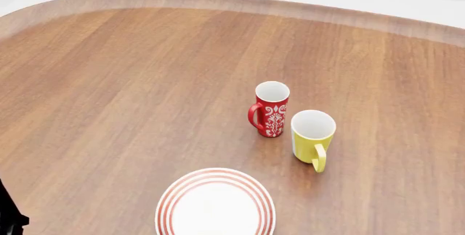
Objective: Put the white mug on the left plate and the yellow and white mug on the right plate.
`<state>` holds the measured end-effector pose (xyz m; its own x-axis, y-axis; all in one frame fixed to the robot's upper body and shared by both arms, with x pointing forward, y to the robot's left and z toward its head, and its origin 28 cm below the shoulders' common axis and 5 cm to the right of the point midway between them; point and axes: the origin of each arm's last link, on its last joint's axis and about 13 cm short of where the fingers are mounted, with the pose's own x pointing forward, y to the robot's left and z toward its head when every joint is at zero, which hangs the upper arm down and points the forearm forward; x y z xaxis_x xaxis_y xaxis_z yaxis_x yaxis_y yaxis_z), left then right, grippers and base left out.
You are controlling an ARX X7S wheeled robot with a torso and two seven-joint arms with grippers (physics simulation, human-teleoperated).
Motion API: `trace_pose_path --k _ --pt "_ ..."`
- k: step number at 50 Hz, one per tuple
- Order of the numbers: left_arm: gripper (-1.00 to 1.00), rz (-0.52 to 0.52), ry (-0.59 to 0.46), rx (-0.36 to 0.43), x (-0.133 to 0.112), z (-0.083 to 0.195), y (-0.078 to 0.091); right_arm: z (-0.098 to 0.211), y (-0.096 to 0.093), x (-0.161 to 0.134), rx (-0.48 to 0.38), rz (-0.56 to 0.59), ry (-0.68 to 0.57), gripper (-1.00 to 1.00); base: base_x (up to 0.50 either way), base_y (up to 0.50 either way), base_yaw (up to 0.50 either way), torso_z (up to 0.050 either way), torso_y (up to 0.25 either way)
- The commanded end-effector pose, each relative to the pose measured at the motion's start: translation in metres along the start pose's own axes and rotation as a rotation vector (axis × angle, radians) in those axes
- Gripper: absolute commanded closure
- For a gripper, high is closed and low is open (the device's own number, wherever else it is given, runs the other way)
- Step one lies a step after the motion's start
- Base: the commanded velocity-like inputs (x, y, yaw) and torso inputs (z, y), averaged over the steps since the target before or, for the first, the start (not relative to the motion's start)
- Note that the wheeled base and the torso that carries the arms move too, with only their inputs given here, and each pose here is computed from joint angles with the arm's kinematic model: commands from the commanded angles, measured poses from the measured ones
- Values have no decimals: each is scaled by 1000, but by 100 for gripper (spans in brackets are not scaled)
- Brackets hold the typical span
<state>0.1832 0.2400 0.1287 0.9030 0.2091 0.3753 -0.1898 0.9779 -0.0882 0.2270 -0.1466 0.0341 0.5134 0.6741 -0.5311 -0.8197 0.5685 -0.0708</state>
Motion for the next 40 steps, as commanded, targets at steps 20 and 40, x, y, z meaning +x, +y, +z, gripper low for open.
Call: trace_pose_path --k 20,40 --pt "-100 1 -7 -4 0 2 0 -9 -7 12 39 0 60 -100 0 0 0 0 0" --pt "-100 4 -11 -5 -1 3 0 -3 -5 17 16 22 48 -100 0 0 0 0 0"
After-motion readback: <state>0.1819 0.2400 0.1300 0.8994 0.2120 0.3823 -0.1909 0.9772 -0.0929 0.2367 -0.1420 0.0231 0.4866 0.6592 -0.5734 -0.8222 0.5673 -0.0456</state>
